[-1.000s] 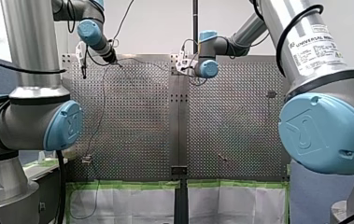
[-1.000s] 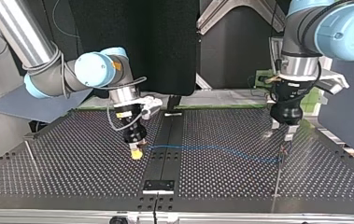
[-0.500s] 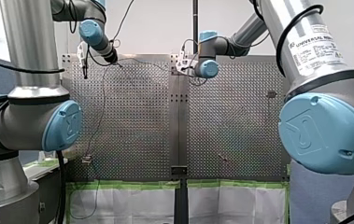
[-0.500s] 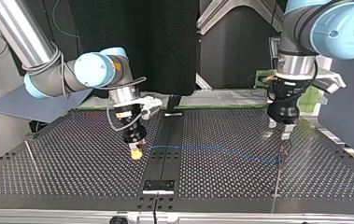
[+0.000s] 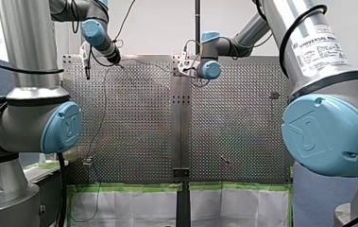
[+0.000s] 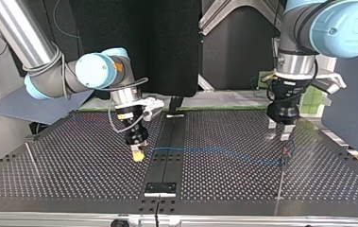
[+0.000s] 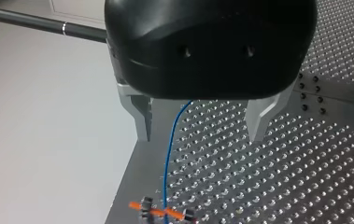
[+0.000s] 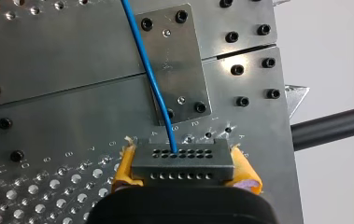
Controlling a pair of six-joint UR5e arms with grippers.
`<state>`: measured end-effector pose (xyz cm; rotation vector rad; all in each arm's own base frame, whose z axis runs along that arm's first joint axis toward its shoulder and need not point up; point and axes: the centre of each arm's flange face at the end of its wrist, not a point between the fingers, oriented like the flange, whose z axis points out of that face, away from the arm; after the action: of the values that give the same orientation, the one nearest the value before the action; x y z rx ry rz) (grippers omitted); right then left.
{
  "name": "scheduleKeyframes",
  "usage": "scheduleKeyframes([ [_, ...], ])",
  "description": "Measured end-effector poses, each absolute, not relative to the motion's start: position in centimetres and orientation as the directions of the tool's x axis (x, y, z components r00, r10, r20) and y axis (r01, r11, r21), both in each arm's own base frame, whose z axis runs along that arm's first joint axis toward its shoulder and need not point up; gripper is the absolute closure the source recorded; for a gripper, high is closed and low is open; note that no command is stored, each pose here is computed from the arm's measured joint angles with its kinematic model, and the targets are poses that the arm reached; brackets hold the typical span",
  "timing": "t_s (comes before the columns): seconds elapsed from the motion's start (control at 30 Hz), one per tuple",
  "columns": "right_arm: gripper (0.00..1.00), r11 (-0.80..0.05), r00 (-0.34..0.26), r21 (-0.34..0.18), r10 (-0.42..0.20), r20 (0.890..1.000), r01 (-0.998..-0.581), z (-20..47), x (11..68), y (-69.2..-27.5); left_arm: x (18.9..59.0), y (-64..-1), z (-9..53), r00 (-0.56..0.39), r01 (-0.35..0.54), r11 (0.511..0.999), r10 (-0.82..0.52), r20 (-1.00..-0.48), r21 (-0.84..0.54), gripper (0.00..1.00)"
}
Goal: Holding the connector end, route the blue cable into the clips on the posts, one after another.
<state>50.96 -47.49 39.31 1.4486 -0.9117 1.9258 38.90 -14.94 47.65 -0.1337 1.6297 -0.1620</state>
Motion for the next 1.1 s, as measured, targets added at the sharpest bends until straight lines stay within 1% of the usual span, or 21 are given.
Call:
scheduleKeyframes([
  [0.17, 1.0, -0.613, -0.26, -0.186, 0.031, 0.965, -0.768, 39.3, 50.9, -47.5, 39.6, -15.3, 46.9, -0.08, 0.033, 0.984, -0.174, -0.981, -0.177, 0.0],
  [0.43, 1.0, -0.613, -0.257, -0.186, 0.029, 0.966, -0.768, 39.2, 50.9, -47.4, 40.4, -15.4, 47.1, -0.057, 0.082, 0.98, -0.176, -0.983, -0.181, 0.0],
  [0.63, 1.0, -0.613, -0.258, -0.186, 0.029, 0.966, -0.768, 39.2, 50.9, -47.4, 41.6, -15.5, 47.7, -0.037, 0.09, 0.978, -0.184, -0.982, -0.186, 0.0],
  [0.87, 1.0, -0.613, -0.258, -0.186, 0.029, 0.966, -0.768, 39.2, 50.9, -47.4, 44.1, -15.9, 48.3, -0.03, 0.088, 0.979, -0.18, -0.983, -0.182, 0.0],
  [1.1, 1.0, -0.613, -0.258, -0.186, 0.03, 0.966, -0.768, 39.2, 50.9, -47.4, 45.1, -16.1, 48.7, -0.011, 0.095, 0.979, -0.179, -0.984, -0.179, 0.0],
])
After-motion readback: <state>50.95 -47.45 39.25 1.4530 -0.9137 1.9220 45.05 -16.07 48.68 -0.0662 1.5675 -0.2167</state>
